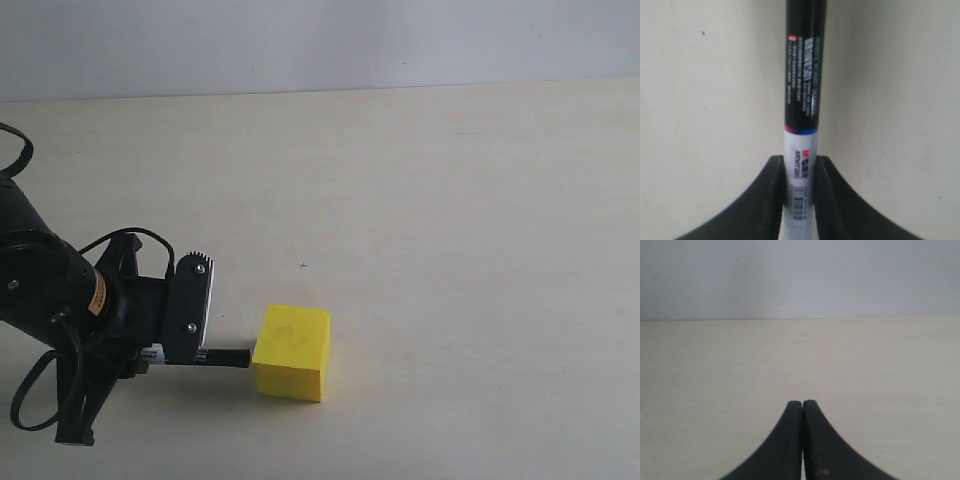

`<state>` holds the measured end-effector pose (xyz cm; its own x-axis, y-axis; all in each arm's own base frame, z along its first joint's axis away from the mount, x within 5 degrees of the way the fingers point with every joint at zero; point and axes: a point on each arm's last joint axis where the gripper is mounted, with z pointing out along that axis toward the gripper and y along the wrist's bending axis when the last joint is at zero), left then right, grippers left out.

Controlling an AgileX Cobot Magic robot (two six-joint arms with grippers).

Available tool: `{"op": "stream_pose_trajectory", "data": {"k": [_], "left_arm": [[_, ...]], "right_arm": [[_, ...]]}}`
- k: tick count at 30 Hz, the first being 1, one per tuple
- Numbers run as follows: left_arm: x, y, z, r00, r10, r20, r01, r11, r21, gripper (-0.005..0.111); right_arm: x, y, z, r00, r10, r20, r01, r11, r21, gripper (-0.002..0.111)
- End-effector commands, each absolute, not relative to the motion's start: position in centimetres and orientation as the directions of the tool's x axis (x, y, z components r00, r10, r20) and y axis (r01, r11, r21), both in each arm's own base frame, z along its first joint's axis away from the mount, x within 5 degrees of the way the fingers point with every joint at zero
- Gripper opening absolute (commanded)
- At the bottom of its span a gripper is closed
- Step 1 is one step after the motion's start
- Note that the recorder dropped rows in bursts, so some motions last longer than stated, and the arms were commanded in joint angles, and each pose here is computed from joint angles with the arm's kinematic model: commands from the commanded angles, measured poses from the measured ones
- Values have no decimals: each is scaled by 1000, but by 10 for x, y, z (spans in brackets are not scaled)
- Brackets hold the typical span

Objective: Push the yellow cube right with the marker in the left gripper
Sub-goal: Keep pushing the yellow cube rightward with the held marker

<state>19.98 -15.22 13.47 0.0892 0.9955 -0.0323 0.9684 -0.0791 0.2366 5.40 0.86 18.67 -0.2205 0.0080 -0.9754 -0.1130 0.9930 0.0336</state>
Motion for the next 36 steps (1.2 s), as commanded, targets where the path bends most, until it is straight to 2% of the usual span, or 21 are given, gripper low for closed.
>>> {"op": "stream_pose_trajectory", "data": {"k": [1, 7, 17, 20, 24, 28, 31, 36], "left_arm": [[197, -162, 136, 88, 993, -82, 965, -64, 254, 0], [190, -165, 136, 137, 990, -36, 964, -125, 237, 0], [200, -149, 135, -29, 999, -30, 974, 35, 222, 0], [199, -151, 135, -33, 999, -32, 975, 39, 220, 0], [198, -168, 141, -47, 997, -59, 973, 59, 223, 0], [198, -207, 149, -27, 988, -152, 974, 61, 220, 0], [197, -220, 152, -16, 993, -120, 978, 41, 205, 0], [201, -209, 153, -40, 999, -12, 983, 41, 180, 0]], "right_arm": [[54, 8, 186, -213, 0, -977, -110, 994, 24, 0], [54, 8, 186, -213, 0, -977, -110, 994, 24, 0], [54, 8, 186, -213, 0, -977, -110, 994, 24, 0], [54, 8, 186, -213, 0, -977, -110, 994, 24, 0], [54, 8, 186, -213, 0, -977, -110, 994, 24, 0], [54, 8, 186, -213, 0, -977, -110, 994, 24, 0], [54, 8, 186, -210, 0, -978, -109, 994, 24, 0], [54, 8, 186, -210, 0, -978, -109, 994, 24, 0]]}}
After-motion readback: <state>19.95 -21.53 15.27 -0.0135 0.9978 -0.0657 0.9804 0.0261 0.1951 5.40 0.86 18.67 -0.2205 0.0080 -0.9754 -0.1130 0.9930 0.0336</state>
